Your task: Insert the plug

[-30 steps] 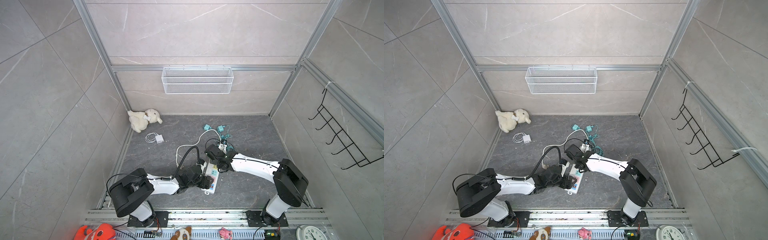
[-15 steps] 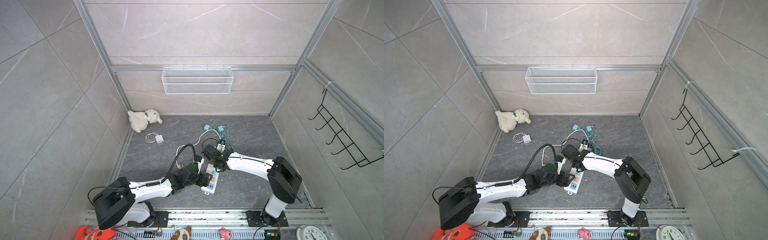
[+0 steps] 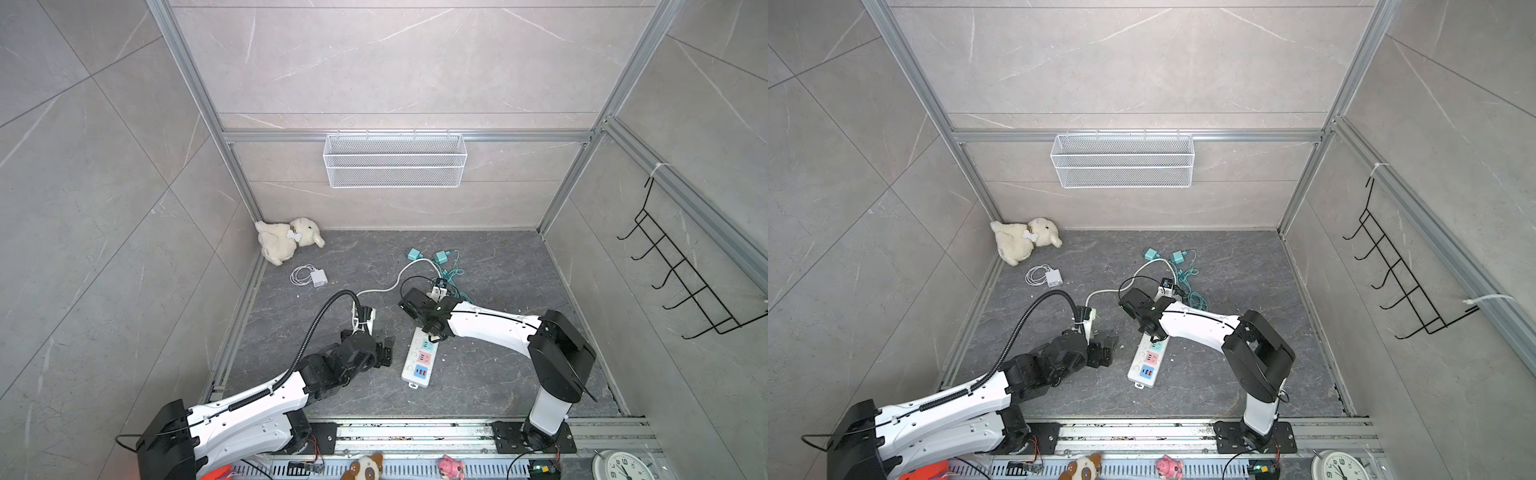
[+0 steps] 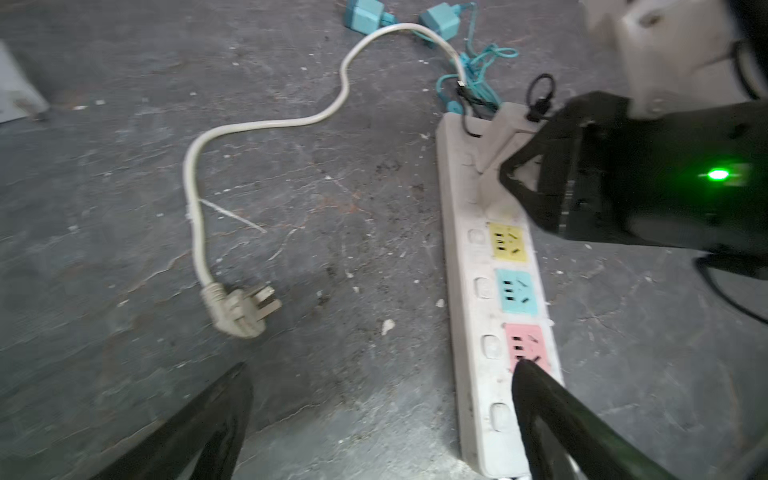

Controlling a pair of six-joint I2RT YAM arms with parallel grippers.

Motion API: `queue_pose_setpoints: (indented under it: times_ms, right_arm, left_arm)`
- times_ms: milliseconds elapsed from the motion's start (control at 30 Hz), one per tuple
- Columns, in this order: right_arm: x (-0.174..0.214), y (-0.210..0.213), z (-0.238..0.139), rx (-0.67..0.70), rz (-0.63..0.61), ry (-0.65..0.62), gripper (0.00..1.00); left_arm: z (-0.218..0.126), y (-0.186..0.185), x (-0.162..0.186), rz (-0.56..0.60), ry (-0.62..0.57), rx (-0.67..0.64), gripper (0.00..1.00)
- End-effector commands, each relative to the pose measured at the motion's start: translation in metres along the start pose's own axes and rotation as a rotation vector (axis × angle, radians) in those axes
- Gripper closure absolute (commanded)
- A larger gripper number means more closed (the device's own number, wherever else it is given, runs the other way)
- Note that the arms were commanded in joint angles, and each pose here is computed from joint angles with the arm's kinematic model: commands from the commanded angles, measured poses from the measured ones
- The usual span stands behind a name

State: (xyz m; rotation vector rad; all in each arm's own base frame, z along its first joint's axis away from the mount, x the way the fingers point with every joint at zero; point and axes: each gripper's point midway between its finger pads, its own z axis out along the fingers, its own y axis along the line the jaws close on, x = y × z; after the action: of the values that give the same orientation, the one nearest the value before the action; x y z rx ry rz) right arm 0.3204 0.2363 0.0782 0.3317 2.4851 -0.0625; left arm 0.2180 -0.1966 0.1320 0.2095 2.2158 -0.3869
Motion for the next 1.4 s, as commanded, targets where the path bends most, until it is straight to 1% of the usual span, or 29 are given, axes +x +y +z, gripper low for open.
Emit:
queue_pose_setpoints:
  times_ms: [0, 67, 133, 200, 300, 400, 500, 600, 633, 733, 800, 900, 1000, 1100, 1167, 1300, 1367]
  right_arm:
    - [0.030, -0.003, 0.006, -0.026, -0.021, 0.124, 0.66]
    - [0.025, 0.001, 0.002, -0.037, -0.022, 0.113, 0.62]
    - [0.021, 0.004, -0.001, -0.046, -0.017, 0.106, 0.61]
    - [0.017, 0.006, -0.003, -0.054, -0.011, 0.102, 0.55]
    - [0.016, 0.008, -0.007, -0.062, -0.010, 0.101, 0.49]
    - [0.016, 0.009, -0.013, -0.076, -0.011, 0.100, 0.46]
    - [0.016, 0.006, -0.023, -0.089, -0.015, 0.101, 0.44]
    - [0.022, 0.003, -0.037, -0.131, -0.018, 0.118, 0.43]
    - [0.025, 0.001, -0.042, -0.143, -0.050, 0.126, 0.43]
    - [0.031, -0.002, -0.060, -0.171, -0.089, 0.137, 0.43]
    - [0.034, -0.005, -0.069, -0.177, -0.114, 0.142, 0.43]
    - [0.035, -0.007, -0.079, -0.194, -0.143, 0.143, 0.43]
    - [0.028, -0.004, -0.089, -0.217, -0.183, 0.130, 0.43]
    - [0.012, 0.002, -0.100, -0.235, -0.231, 0.088, 0.42]
    - [-0.002, 0.007, -0.104, -0.243, -0.254, 0.053, 0.38]
    - [-0.025, 0.021, -0.103, -0.306, -0.272, 0.046, 0.37]
    - [-0.037, 0.030, -0.102, -0.356, -0.277, 0.056, 0.37]
  left_arm:
    - [-0.005, 0.047, 0.005, -0.057, -0.013, -0.187, 0.01]
    - [-0.006, 0.059, 0.007, -0.100, -0.022, -0.215, 0.01]
    - [-0.007, 0.066, 0.008, -0.129, -0.038, -0.226, 0.01]
    - [-0.010, 0.071, 0.006, -0.150, -0.053, -0.235, 0.00]
    - [-0.014, 0.078, 0.004, -0.162, -0.065, -0.252, 0.00]
    - [-0.013, 0.084, 0.003, -0.147, -0.066, -0.273, 0.00]
    - [-0.009, 0.093, -0.001, -0.162, -0.050, -0.299, 0.00]
    - [0.001, 0.102, -0.011, -0.194, -0.026, -0.302, 0.00]
    - [0.004, 0.108, -0.015, -0.200, -0.022, -0.314, 0.00]
    - [0.011, 0.120, -0.035, -0.183, -0.017, -0.343, 0.00]
    - [0.016, 0.136, -0.047, -0.208, -0.007, -0.374, 0.00]
    - [0.029, 0.161, -0.065, -0.279, -0.010, -0.377, 0.00]
    - [0.048, 0.186, -0.076, -0.344, 0.022, -0.402, 0.00]
    - [0.066, 0.203, -0.089, -0.356, 0.040, -0.423, 0.02]
    - [0.079, 0.211, -0.096, -0.358, 0.048, -0.423, 0.02]
    - [0.103, 0.230, -0.104, -0.394, 0.078, -0.426, 0.02]
    - [0.116, 0.238, -0.107, -0.409, 0.098, -0.432, 0.04]
